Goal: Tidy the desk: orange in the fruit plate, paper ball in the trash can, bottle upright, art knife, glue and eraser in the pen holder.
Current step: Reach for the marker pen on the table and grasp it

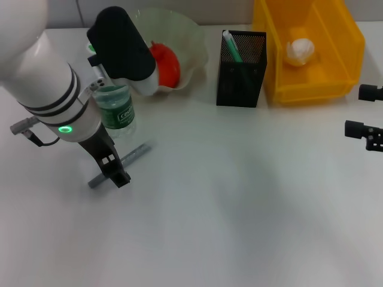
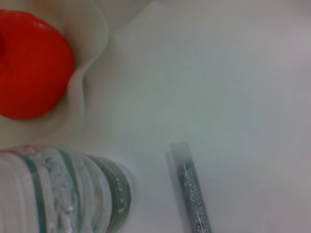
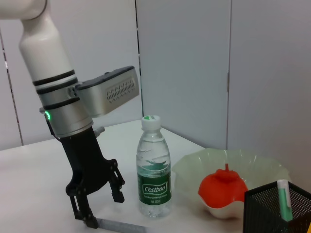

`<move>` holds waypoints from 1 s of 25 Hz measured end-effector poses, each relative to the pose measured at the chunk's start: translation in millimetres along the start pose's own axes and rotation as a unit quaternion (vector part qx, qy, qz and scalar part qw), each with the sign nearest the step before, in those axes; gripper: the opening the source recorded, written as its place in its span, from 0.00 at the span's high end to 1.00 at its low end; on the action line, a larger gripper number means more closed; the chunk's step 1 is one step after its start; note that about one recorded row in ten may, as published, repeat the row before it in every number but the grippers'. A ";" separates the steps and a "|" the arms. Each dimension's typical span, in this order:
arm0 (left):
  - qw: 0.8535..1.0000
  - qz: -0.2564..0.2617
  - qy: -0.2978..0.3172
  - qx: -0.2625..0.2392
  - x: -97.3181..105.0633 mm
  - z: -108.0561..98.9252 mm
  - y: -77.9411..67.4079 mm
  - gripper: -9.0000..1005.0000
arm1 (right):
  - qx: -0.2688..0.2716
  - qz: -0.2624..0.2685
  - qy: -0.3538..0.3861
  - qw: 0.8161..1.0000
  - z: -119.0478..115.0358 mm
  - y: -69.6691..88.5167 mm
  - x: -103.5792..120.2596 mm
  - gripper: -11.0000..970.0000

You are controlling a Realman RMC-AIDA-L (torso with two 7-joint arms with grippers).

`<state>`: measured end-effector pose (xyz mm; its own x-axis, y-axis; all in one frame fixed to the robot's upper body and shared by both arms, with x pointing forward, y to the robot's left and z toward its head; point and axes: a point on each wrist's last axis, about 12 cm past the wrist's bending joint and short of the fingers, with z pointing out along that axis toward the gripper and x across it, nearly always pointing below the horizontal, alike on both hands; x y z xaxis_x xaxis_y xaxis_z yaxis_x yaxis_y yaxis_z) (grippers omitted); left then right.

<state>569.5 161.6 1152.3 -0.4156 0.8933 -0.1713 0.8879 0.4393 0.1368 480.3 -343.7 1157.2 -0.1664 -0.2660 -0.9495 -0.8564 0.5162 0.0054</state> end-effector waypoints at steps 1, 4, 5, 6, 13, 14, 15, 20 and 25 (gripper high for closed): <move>1.000 0.000 0.000 0.000 0.0 0.0 0.0 0.20 | -0.001 -0.001 0.000 1.000 0.4 0.1 0.5 0.24; 1.000 0.005 0.004 0.001 -1.5 1.6 -1.1 0.20 | -0.006 -0.001 0.001 1.000 2.6 0.0 1.8 0.24; 1.000 0.008 0.006 0.001 -2.7 2.2 -1.8 0.20 | -0.006 -0.001 0.001 1.000 2.6 0.0 1.8 0.24; 1.000 0.008 0.006 0.001 -2.7 2.2 -1.8 0.20 | -0.009 -0.002 0.004 1.000 3.3 0.3 2.4 0.24; 1.000 0.013 0.026 0.008 -5.7 15.8 -0.7 0.20 | -0.062 -0.007 0.051 0.997 12.7 5.3 6.1 0.24; 1.000 0.013 0.026 0.008 -5.7 15.8 -0.7 0.21 | -0.080 -0.003 0.065 0.995 16.1 6.6 6.3 0.24; 1.000 0.013 0.026 0.008 -5.7 15.8 -0.7 0.21 | -0.080 -0.003 0.065 0.995 16.1 6.6 6.3 0.24; 1.000 0.012 0.025 0.006 -6.2 17.9 0.2 0.24 | -0.098 0.004 0.080 0.992 21.8 7.0 6.7 0.24; 0.999 0.012 0.035 0.011 -7.0 22.5 1.7 0.31 | -0.104 0.005 0.083 0.991 25.1 8.0 7.1 0.24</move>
<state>578.4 153.9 1131.8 -0.4062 0.9084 -0.0992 0.9017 0.4161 0.1179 484.5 -321.1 1142.6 -0.2381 -0.4010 -0.8846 -0.9338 0.3450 0.0950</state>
